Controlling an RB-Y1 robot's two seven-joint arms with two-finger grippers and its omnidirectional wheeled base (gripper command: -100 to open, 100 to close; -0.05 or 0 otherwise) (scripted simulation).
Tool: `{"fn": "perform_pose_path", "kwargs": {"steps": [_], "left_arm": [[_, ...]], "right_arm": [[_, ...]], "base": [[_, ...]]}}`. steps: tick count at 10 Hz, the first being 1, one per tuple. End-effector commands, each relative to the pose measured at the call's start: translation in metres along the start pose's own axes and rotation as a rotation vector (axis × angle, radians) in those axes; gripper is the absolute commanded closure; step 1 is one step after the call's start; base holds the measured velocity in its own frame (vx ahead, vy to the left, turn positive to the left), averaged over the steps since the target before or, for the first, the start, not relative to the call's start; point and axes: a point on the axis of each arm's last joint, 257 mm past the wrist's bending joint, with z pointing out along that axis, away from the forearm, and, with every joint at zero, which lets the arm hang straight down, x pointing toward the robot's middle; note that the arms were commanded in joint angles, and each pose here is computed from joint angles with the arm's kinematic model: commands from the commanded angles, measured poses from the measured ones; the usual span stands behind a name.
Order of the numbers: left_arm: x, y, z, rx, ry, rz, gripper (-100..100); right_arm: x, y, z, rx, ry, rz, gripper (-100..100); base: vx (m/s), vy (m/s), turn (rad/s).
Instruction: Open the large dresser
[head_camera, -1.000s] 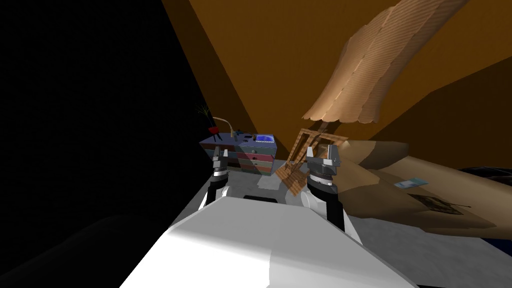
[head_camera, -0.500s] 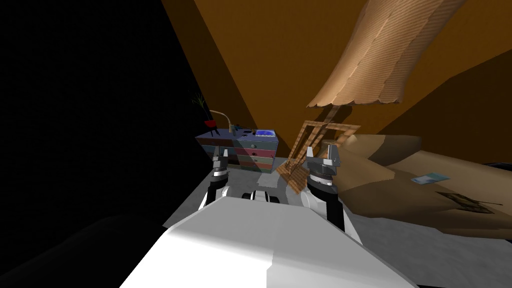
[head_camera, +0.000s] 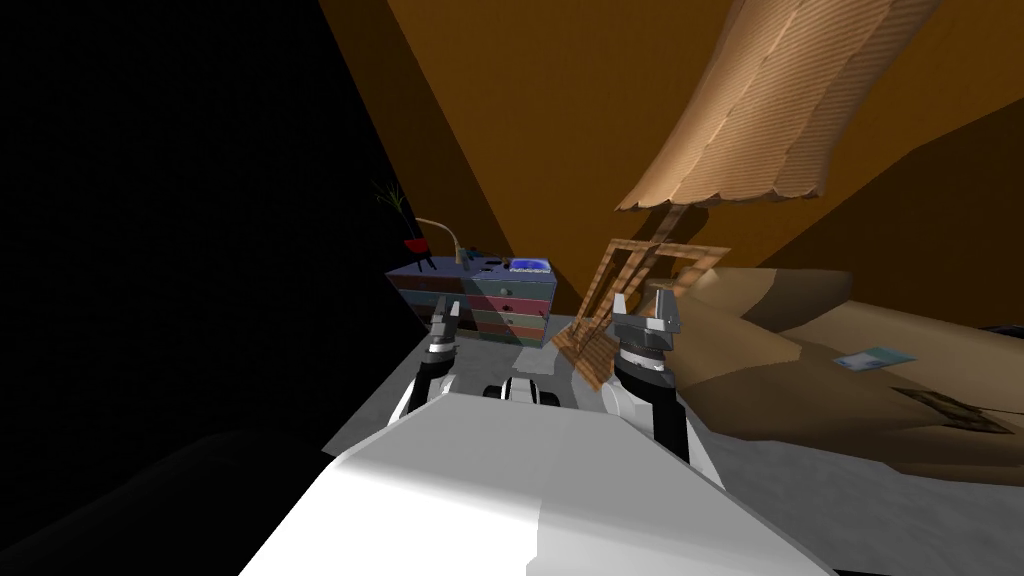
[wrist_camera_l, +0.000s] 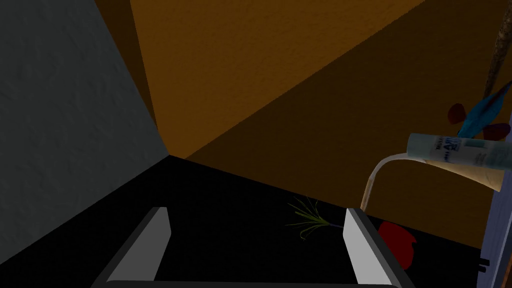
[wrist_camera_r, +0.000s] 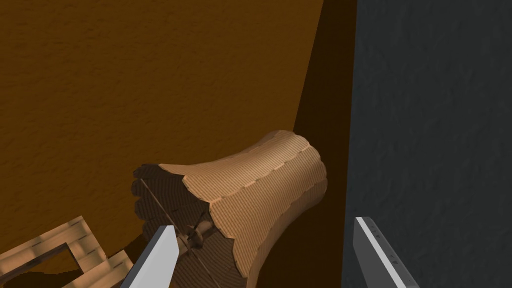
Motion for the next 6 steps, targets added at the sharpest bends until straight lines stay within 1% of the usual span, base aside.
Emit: {"fn": "perform_pose_path", "kwargs": {"steps": [1, 3, 6], "left_arm": [[0.004, 0.02, -0.006, -0.031, 0.043, 0.018, -100], [0.005, 0.037, -0.011, -0.06, 0.062, 0.027, -100], [0.005, 0.062, -0.019, -0.104, 0.078, 0.036, -100]], "right_arm": [[0.0, 0.0, 0.0, 0.0, 0.0, 0.0, 0], [0.0, 0.0, 0.0, 0.0, 0.0, 0.0, 0], [0.0, 0.0, 0.0, 0.0, 0.0, 0.0, 0]], "base": [[0.088, -0.035, -0.006], [0.093, -0.041, -0.005], [0.093, -0.042, -0.005]]}}
